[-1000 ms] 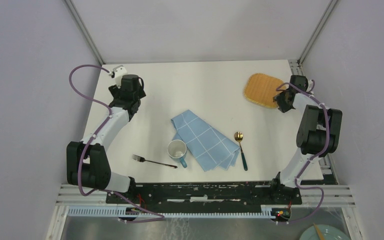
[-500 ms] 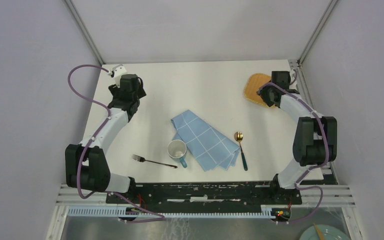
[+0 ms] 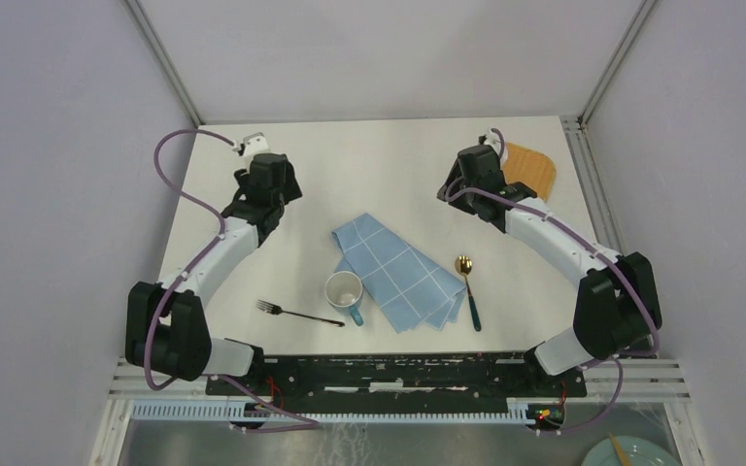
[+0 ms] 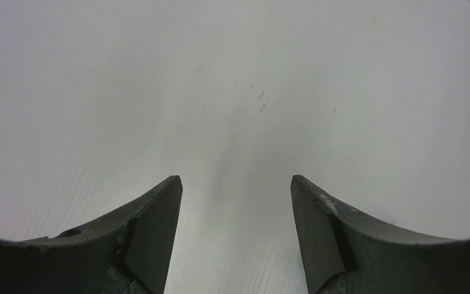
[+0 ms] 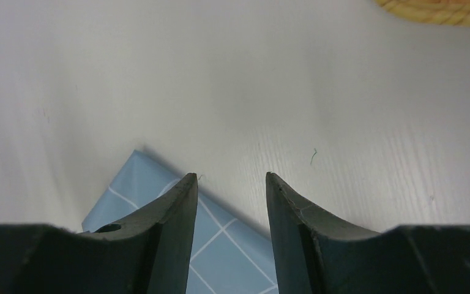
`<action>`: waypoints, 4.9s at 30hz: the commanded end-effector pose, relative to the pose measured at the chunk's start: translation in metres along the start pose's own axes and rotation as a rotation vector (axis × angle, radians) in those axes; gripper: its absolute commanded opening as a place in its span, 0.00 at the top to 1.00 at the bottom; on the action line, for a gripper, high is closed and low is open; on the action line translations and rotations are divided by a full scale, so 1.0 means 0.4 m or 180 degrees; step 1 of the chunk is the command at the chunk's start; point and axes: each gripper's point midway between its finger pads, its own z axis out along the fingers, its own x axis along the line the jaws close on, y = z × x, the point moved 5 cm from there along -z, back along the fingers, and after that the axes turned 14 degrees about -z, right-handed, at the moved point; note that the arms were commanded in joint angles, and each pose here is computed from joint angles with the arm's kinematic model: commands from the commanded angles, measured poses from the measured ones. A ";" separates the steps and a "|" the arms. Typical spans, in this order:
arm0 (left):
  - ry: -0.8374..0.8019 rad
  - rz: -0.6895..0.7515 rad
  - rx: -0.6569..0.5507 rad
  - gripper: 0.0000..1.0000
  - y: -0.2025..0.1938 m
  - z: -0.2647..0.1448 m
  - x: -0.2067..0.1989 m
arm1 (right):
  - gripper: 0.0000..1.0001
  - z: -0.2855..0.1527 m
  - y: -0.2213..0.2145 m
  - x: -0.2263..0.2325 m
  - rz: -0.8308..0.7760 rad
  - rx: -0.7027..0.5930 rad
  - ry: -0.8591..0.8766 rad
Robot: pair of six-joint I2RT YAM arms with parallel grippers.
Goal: Set the dinner table for one person
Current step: Move the plate to the center of the board, then adjust the napkin at the center of the board.
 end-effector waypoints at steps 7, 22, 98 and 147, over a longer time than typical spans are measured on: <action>-0.0420 -0.0007 0.0346 0.32 -0.090 -0.051 -0.020 | 0.50 -0.090 -0.096 0.035 -0.0431 0.0103 0.0072; -0.0866 0.0438 0.0836 0.43 -0.212 -0.117 -0.111 | 0.50 -0.126 -0.222 0.121 -0.0965 0.0355 0.0410; -0.1144 0.0564 0.1877 0.98 -0.334 -0.050 -0.150 | 0.52 -0.198 -0.358 0.217 -0.1840 0.0698 0.0781; -0.0850 0.0425 0.1479 0.98 -0.263 0.115 -0.306 | 0.56 -0.192 -0.532 0.163 -0.2139 0.1214 0.1214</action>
